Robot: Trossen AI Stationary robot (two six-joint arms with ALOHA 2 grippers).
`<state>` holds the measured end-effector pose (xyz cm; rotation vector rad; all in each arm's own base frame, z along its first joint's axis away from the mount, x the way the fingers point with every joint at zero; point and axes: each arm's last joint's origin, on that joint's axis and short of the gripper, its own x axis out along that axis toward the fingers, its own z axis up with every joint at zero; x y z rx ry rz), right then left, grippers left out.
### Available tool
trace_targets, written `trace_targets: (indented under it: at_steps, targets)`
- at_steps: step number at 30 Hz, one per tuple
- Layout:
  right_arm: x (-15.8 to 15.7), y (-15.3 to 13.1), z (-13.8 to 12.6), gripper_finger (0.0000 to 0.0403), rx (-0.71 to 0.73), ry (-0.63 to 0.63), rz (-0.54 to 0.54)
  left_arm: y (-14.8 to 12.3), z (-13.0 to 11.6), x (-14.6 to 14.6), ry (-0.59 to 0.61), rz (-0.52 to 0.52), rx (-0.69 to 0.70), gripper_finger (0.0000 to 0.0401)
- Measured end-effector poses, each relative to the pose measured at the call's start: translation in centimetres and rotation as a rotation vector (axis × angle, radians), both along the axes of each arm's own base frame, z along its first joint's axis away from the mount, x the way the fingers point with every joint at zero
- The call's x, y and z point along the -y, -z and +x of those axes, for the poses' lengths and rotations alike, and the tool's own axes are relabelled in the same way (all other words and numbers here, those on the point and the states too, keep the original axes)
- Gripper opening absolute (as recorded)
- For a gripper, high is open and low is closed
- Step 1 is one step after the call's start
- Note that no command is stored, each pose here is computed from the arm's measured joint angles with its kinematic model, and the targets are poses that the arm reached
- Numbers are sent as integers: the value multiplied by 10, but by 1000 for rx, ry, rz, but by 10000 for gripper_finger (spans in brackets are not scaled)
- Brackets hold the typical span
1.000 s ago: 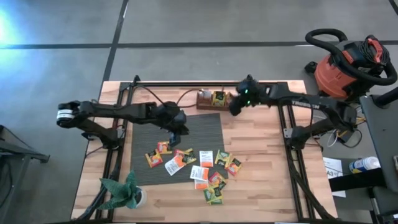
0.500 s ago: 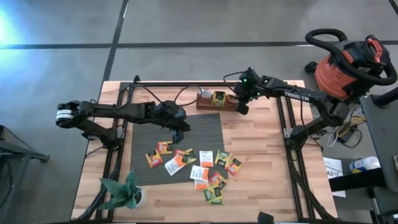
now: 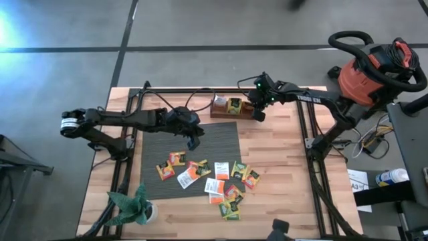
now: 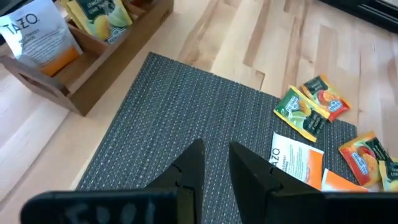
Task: Pick & Place Tea
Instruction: Put the orange tea bag into the right section of the wooden organizer
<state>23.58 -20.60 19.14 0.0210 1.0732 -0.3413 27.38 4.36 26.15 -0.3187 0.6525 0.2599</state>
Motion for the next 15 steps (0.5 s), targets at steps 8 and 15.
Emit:
trace_targets:
  at_steps: [8,15]
  targets:
    - [7,3,-1,9,-28,47,-52,0,0,0,-13,-8,1,69]
    - [11,0,2,30,-24,53,-142,2,-1,0,-29,-19,-3,69]
